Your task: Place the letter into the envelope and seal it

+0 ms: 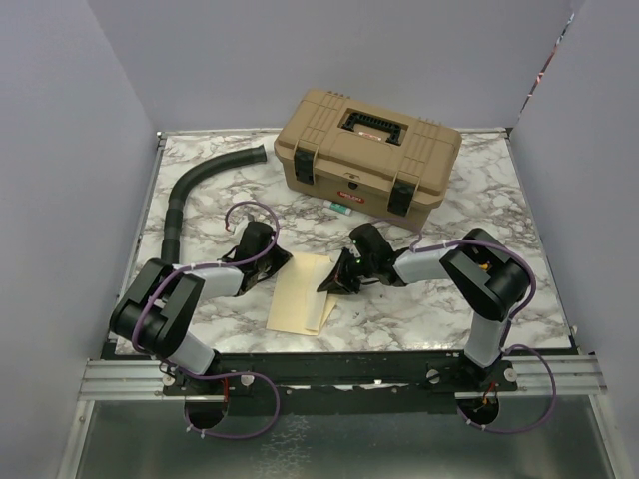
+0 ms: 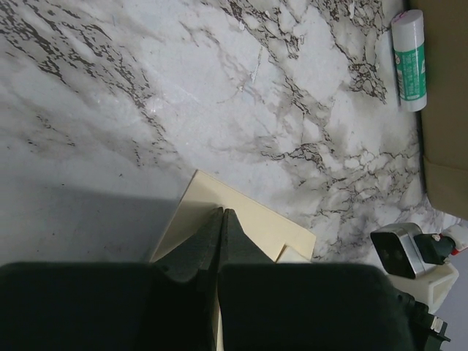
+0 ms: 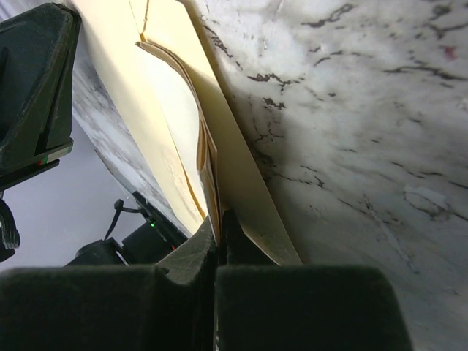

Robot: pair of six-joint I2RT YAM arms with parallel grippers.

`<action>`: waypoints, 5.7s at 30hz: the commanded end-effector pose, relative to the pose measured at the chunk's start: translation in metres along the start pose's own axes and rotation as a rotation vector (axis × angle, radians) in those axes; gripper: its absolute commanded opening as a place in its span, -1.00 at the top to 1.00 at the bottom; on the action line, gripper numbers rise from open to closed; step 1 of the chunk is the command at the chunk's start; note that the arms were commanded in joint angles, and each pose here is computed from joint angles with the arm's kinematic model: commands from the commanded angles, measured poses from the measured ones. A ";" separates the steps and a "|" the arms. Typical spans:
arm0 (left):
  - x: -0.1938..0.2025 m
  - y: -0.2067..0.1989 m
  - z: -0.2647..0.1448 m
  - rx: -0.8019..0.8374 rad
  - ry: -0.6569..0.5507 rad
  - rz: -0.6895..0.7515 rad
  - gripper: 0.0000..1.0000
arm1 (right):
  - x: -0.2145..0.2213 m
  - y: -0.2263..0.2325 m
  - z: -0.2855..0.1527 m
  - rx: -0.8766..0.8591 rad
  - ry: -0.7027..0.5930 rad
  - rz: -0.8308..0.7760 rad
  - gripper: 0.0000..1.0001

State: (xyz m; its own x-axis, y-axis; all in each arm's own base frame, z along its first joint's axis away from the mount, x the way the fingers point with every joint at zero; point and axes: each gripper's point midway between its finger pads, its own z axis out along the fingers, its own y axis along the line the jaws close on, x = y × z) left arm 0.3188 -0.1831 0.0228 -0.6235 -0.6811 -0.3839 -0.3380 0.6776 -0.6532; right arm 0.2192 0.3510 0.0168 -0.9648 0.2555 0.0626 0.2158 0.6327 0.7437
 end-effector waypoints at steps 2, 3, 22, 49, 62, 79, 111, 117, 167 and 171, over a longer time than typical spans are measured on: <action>0.010 0.018 -0.012 -0.059 0.048 0.098 0.68 | 0.002 -0.010 0.004 0.038 0.005 -0.013 0.99; 0.006 0.013 -0.016 -0.055 0.048 0.126 0.44 | 0.001 -0.013 0.004 0.049 -0.001 -0.012 0.99; 0.049 0.069 -0.085 -0.258 0.318 0.225 -0.34 | 0.007 -0.019 -0.005 0.110 0.013 0.079 0.99; 0.069 0.072 -0.080 -0.188 0.345 0.122 0.30 | 0.010 0.002 0.013 0.076 0.134 0.126 0.99; 0.058 0.067 -0.076 -0.190 0.306 0.152 0.27 | -0.011 -0.009 -0.011 0.189 -0.013 -0.113 0.13; 0.064 0.041 -0.071 -0.044 0.379 0.267 0.25 | -0.020 -0.012 -0.019 0.254 -0.014 -0.301 0.05; 0.048 0.027 -0.062 -0.031 0.302 0.252 0.10 | -0.063 0.005 -0.081 0.486 -0.215 -0.516 -0.25; 0.056 0.024 -0.065 -0.004 0.332 0.218 0.09 | -0.050 -0.013 -0.072 0.470 -0.182 -0.454 0.18; 0.058 0.034 -0.043 -0.077 0.369 0.282 0.03 | -0.064 0.001 -0.047 0.366 -0.227 -0.434 0.01; 0.042 0.028 -0.039 -0.097 0.296 0.271 -0.05 | -0.075 0.005 -0.037 0.367 -0.231 -0.456 0.02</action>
State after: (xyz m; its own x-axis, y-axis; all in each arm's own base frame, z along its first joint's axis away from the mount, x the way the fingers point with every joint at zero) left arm 0.2536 -0.2141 0.0327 -0.8964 -0.3465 -0.2763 -0.1046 0.7713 -0.6278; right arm 0.2648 0.3060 0.0335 -0.9468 0.0267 -0.3208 -0.1156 0.9019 0.4162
